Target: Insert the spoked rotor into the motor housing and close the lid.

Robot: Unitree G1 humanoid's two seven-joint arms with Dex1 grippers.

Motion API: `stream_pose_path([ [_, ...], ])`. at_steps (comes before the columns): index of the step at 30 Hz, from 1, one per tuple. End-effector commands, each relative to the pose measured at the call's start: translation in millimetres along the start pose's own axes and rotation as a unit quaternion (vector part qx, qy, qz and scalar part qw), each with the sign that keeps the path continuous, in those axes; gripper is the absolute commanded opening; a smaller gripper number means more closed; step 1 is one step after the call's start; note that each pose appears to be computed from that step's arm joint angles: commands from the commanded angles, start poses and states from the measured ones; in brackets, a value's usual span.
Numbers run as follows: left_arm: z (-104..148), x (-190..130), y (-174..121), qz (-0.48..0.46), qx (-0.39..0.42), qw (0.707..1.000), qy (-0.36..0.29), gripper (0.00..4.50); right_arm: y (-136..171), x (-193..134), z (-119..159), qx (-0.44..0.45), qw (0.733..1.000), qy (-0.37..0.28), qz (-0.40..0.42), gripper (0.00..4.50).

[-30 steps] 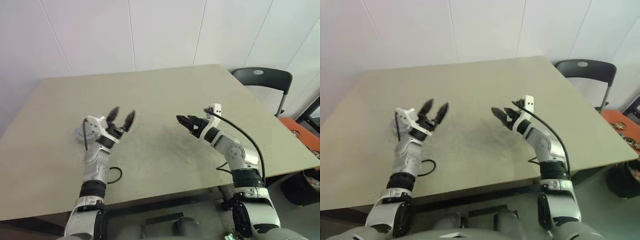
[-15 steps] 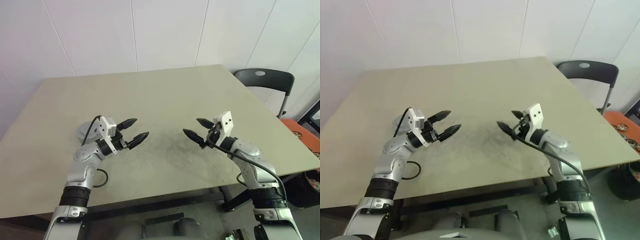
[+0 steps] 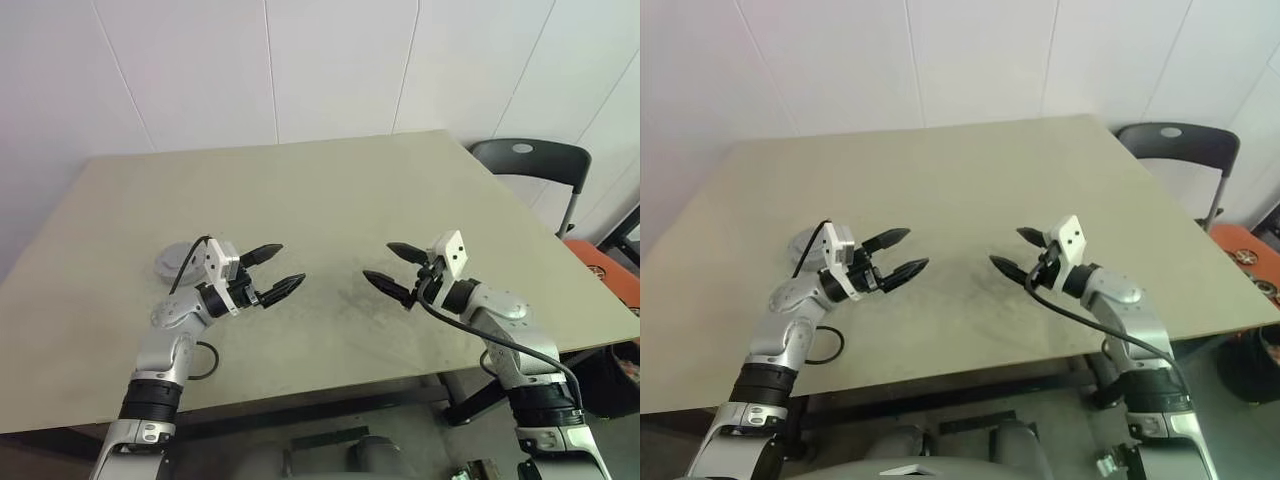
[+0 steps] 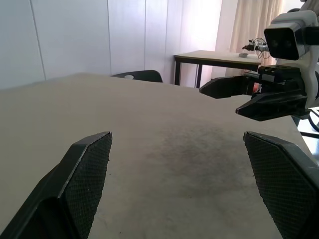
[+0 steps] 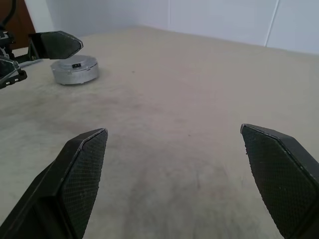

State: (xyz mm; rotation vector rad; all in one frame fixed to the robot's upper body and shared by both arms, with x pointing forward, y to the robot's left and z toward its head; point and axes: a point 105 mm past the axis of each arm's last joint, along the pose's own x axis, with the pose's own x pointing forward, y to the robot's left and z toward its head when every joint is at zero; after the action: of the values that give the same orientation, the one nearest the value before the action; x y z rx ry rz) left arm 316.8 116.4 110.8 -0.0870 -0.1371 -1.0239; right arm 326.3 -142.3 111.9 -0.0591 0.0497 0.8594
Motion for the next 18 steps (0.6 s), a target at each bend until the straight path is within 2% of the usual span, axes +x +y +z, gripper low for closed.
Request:
stream_pose_path([
  [1, 12.7, 7.1, -7.8, -0.017, 0.024, 0.999, -0.019, 4.50, -2.8, 1.3, 17.0, -0.028, 0.999, -0.019, 0.007, 4.49],
  [18, 11.0, 11.4, -11.5, -0.027, 0.022, 0.999, -0.015, 4.50, -10.5, 2.5, 19.3, -0.036, 0.999, -0.019, 0.003, 4.49],
])
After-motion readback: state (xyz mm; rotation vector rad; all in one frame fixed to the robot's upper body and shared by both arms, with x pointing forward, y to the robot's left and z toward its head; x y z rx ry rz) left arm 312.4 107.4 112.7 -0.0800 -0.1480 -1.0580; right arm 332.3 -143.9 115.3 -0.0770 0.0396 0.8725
